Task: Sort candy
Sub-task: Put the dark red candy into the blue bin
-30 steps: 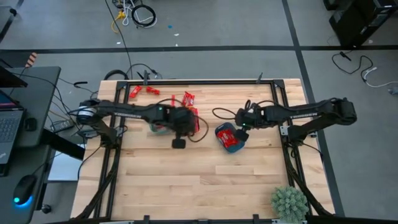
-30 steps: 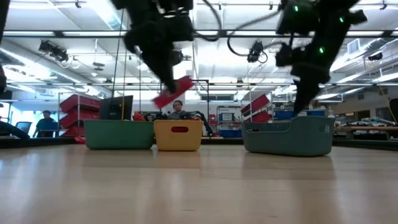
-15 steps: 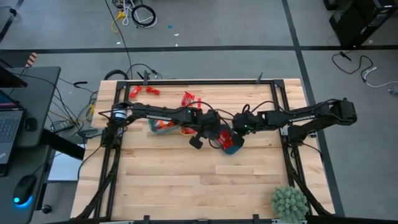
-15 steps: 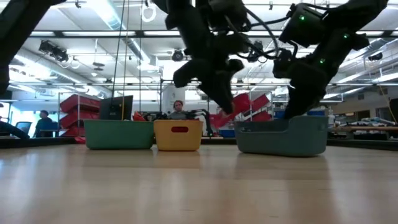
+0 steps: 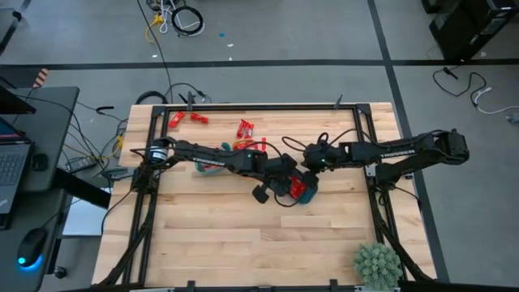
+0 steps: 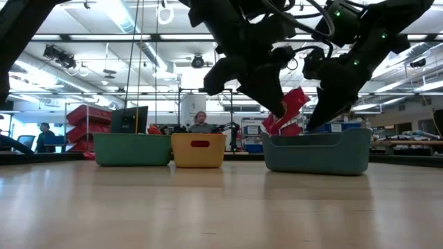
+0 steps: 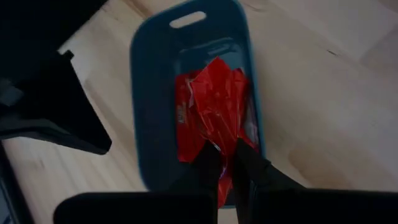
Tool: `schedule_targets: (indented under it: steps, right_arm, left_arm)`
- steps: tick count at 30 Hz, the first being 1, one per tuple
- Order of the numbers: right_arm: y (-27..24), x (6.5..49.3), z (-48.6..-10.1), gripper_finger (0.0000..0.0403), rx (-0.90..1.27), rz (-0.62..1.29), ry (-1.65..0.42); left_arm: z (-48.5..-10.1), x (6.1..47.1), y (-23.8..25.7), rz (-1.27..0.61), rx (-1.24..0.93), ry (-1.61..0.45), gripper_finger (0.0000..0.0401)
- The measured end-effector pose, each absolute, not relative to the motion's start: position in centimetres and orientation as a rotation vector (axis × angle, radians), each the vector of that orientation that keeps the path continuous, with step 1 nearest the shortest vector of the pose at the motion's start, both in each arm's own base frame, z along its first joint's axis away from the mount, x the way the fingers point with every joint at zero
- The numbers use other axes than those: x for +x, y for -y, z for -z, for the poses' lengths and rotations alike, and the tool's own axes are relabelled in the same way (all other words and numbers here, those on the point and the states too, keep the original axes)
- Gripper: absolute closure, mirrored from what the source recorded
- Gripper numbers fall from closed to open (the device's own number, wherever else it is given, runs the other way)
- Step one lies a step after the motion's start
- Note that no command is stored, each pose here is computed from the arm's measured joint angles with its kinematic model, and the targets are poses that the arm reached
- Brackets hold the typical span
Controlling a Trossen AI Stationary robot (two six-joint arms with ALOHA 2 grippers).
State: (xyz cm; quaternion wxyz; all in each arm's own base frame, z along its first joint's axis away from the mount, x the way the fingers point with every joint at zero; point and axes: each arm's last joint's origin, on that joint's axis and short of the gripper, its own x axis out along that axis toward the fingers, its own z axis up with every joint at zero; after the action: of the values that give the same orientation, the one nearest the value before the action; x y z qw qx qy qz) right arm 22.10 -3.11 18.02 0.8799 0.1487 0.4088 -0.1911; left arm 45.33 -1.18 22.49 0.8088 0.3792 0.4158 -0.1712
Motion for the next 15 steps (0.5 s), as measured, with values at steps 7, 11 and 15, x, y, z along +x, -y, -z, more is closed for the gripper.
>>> schedule_targets:
  steps: [7, 11, 15]
  right_arm:
    - [3.6, 21.9, -18.1, 0.0403, 0.289, 0.455, -0.851]
    - [3.7, 21.7, -18.1, 0.0403, 0.276, 0.454, -0.858]
    - [3.7, 21.7, -18.2, 0.0403, 0.265, 0.448, -0.86]
  left_arm:
    - [-21.8, 45.8, 0.8, 0.337, 0.76, -0.883, 0.0363]
    - [-21.5, 45.8, 0.5, 0.337, 0.751, -0.902, 0.0321]
    - [-21.1, 46.1, 0.4, 0.298, 0.73, -0.908, 0.0278]
